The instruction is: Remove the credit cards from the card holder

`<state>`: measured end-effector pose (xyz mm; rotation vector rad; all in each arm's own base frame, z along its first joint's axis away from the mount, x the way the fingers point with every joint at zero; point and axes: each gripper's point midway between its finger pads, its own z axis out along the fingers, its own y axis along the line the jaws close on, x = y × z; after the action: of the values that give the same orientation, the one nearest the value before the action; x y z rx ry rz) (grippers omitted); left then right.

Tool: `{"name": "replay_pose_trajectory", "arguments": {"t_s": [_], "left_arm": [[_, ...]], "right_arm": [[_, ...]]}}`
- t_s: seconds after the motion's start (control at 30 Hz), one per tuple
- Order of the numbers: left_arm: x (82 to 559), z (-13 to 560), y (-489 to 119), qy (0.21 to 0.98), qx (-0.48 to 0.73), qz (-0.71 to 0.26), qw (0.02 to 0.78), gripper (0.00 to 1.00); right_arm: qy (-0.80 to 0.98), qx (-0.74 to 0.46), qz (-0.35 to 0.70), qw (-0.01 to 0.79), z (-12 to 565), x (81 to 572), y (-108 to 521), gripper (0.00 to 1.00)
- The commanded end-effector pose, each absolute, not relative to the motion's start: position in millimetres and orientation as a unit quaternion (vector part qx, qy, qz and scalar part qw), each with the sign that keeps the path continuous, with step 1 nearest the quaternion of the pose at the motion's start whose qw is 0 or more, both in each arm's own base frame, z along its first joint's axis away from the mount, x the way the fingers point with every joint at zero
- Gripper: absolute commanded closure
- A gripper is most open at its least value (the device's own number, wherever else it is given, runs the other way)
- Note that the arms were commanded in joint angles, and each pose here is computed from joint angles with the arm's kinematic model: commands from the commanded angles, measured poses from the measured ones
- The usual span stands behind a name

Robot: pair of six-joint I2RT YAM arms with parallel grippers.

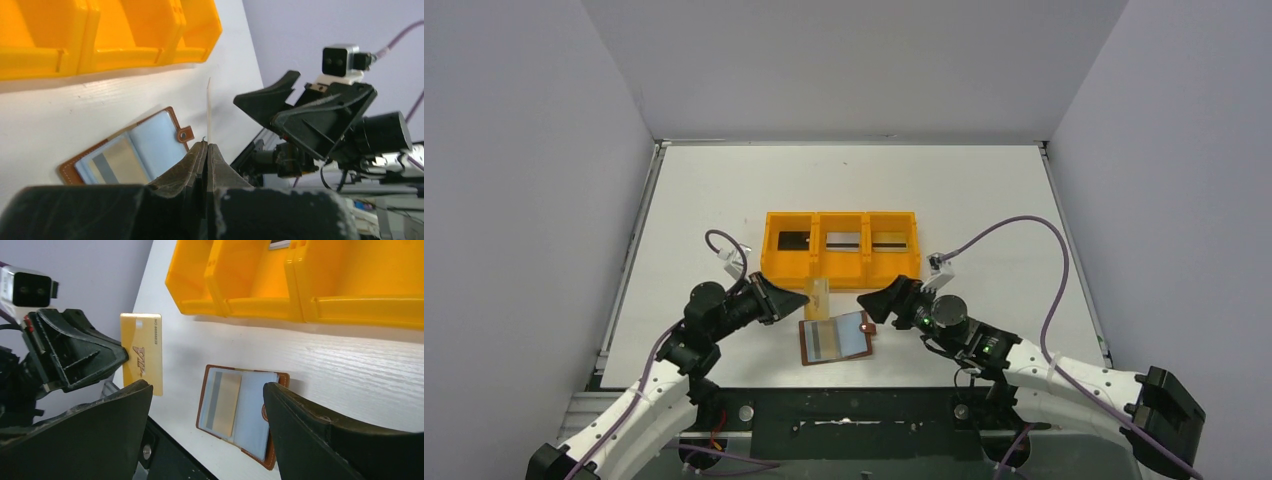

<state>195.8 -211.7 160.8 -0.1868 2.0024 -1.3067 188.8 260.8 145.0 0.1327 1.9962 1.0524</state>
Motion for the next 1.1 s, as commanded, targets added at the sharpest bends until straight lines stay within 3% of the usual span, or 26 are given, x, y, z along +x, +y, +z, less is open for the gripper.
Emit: {"name": "replay_pose_trajectory", "arguments": {"t_s": [0.0,0.23,0.5,1.07], "left_arm": [[174,201,-225,0.706,-0.019,-0.609,0.361,1.0],[166,207,-224,0.683,-0.018,-0.634,0.361,1.0],[163,205,-226,0.685,-0.014,-0.638,0.351,1.0],[161,200,-227,0.687,-0.016,-0.641,0.341,1.0]], "right_arm": [[0.747,0.005,0.514,0.421,183,178,287,0.16],[0.729,-0.029,0.557,0.396,191,173,315,0.22],[0.712,-0.064,0.588,0.379,201,169,336,0.4],[0.688,-0.088,0.617,0.372,216,164,346,0.57]]}}
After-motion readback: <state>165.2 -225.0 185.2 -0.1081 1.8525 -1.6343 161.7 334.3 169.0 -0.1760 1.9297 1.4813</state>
